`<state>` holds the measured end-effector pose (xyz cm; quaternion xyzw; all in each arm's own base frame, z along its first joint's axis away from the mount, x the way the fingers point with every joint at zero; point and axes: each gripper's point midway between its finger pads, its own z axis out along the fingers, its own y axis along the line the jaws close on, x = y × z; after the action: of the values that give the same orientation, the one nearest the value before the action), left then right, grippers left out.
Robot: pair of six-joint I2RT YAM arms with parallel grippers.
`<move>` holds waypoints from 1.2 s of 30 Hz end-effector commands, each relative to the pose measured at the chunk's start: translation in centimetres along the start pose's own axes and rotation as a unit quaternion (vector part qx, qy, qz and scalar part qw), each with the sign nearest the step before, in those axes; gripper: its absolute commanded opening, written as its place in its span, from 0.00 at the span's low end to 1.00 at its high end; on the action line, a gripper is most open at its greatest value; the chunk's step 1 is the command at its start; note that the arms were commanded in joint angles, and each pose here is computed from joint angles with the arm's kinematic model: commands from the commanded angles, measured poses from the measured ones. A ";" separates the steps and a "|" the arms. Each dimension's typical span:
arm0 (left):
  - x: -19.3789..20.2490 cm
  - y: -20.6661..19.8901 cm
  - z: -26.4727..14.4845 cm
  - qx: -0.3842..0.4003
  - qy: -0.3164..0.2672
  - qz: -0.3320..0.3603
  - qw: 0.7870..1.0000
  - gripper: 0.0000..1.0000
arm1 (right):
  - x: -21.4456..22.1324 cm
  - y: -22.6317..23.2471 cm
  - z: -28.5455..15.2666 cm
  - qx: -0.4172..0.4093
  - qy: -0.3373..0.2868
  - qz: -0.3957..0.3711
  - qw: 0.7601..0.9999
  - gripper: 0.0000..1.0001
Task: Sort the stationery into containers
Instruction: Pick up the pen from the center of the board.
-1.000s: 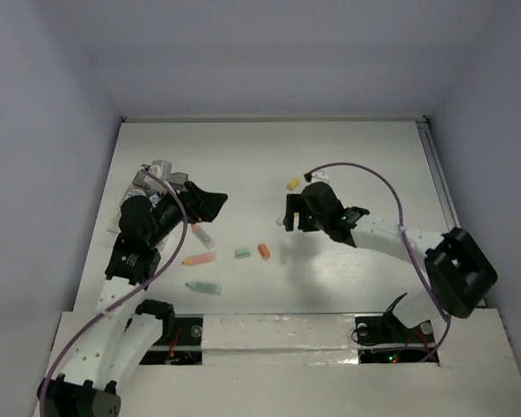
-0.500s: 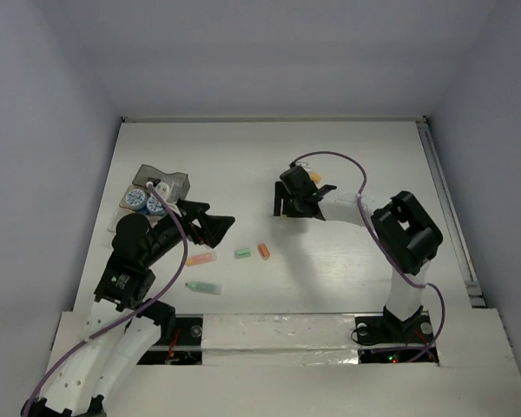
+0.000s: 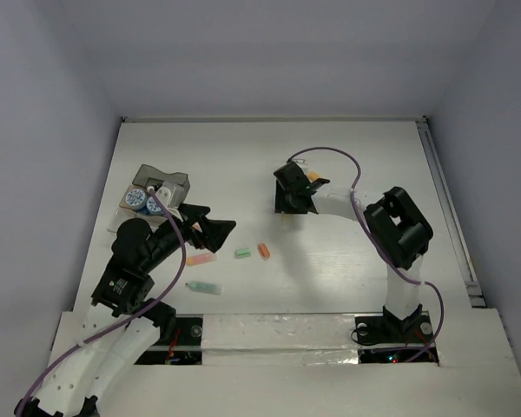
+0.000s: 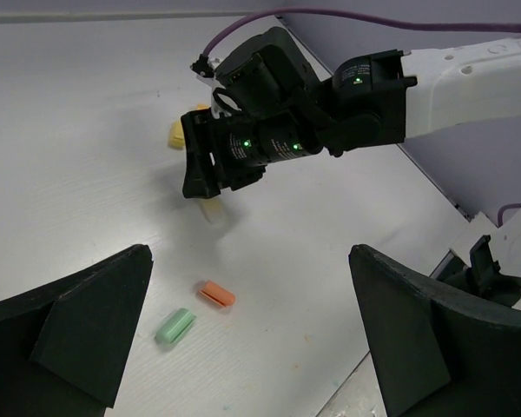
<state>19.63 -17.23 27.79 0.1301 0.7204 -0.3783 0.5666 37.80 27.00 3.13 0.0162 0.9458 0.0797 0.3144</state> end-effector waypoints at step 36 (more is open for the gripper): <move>1.5 0.4 5.3 0.022 0.050 -0.073 0.996 0.72 | -8.3 16.5 -24.8 -0.395 -0.249 0.003 0.884 0.12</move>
<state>22.76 -20.79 22.54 0.1080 0.7822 -0.4120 0.4547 30.05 38.24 28.87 -0.0872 0.7518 0.4058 0.5124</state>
